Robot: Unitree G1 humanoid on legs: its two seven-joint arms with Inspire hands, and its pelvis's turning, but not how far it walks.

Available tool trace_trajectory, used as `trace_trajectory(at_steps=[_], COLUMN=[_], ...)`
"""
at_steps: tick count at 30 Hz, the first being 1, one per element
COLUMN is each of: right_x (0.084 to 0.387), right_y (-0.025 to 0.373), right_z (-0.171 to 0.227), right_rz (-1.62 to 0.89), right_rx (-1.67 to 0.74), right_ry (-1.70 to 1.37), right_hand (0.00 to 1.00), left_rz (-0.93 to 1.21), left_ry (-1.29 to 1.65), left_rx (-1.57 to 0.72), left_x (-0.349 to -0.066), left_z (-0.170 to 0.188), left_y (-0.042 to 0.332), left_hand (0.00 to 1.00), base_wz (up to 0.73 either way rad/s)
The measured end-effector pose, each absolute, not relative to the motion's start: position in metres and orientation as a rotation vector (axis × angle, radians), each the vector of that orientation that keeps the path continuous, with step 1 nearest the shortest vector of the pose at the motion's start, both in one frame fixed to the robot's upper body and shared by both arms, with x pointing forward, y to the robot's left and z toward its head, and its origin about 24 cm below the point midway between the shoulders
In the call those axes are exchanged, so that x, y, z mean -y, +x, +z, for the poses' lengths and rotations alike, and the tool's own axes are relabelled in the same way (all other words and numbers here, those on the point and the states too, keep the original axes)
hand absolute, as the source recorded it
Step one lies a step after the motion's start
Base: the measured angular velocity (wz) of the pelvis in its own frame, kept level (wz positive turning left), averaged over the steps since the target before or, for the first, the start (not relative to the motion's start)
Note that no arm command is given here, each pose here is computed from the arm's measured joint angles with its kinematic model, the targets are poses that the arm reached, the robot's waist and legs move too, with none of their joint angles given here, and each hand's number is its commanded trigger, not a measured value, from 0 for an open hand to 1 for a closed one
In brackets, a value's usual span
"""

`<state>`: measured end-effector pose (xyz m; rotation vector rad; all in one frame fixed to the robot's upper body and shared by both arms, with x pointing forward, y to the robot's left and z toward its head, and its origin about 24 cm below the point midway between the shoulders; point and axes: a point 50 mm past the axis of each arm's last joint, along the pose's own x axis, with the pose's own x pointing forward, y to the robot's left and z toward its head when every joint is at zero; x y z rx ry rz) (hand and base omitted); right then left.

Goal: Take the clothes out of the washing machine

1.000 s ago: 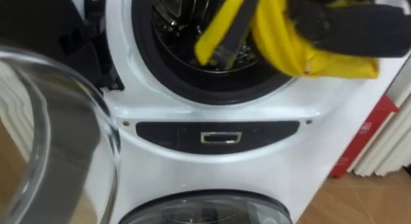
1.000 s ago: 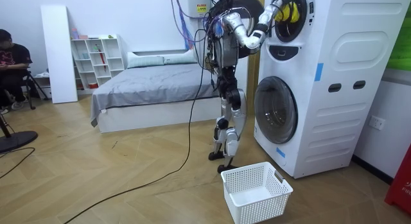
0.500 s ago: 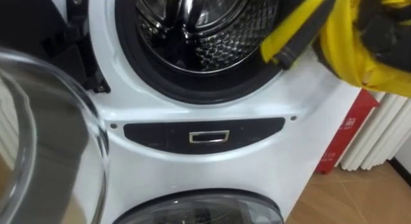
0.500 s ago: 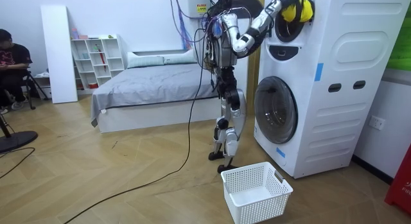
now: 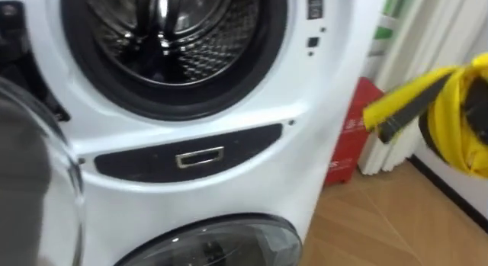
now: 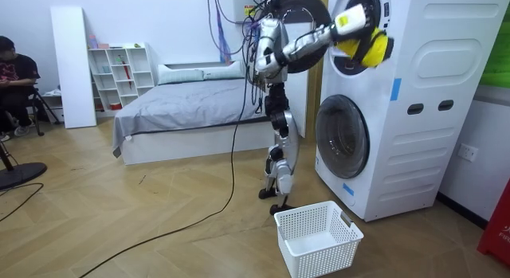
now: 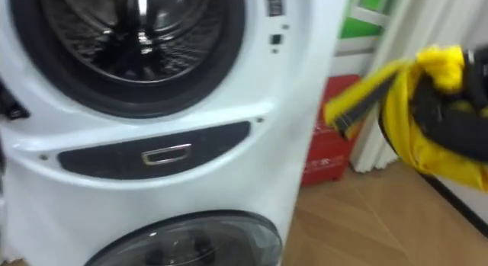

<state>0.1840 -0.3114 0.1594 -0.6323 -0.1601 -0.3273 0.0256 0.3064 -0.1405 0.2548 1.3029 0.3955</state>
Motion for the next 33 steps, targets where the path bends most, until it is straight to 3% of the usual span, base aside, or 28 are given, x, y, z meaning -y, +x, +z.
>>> trace_trajectory(at_steps=[8,16,33], right_x=[0.342,0.338,0.322], right_y=[0.18,0.175,0.214], right_z=[0.108,-0.003,-0.04], right_rz=[-0.385,-0.411,-0.506], right_rx=[-0.069,-0.458,-0.519], right_ry=[-0.483,-0.276,-0.175], right_hand=[1.0,1.0,1.0], left_rz=[0.313,0.139,0.003], left_ry=[0.292,0.316,0.332], left_rx=[-1.21,-1.208,-1.16], left_x=[-0.299,-0.253,-0.222], left_z=[-0.138,-0.153,-0.157], left_y=[0.075,0.092,0.107], left_hand=[0.0,0.0,0.0], base_wz=[-0.41,-0.38,-0.04])
